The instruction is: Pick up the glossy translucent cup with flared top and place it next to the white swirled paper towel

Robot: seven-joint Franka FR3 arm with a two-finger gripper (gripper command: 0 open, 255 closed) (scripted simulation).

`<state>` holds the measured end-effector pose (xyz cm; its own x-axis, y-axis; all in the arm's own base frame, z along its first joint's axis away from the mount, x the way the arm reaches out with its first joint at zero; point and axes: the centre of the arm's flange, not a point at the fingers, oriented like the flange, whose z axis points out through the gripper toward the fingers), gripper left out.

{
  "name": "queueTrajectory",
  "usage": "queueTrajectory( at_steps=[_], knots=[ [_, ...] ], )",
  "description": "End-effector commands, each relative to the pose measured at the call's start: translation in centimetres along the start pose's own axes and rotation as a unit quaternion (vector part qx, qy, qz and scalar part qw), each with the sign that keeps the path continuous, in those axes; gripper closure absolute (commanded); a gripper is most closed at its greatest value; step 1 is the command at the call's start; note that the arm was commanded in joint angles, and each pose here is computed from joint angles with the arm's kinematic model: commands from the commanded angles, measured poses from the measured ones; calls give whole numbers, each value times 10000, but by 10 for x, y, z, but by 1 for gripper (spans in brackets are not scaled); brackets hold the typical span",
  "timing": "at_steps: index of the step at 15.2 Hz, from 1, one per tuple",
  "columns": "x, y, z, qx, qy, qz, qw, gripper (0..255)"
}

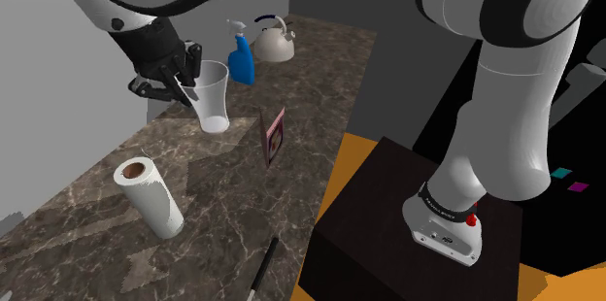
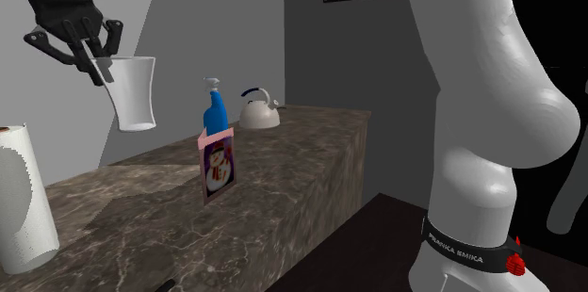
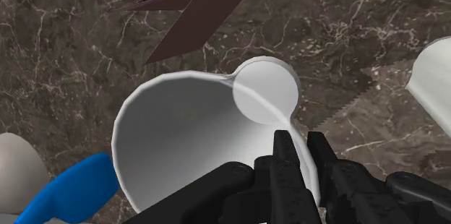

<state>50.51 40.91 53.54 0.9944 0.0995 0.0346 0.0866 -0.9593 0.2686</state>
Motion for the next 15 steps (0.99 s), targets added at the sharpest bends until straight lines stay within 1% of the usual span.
queueTrajectory(
  at_steps=[1, 15],
  knots=[
    [-1, -3, 11, 2, 2, 1, 10000, 255],
    [-3, -23, 83, 2, 2, 1, 10000, 255]
  ],
)
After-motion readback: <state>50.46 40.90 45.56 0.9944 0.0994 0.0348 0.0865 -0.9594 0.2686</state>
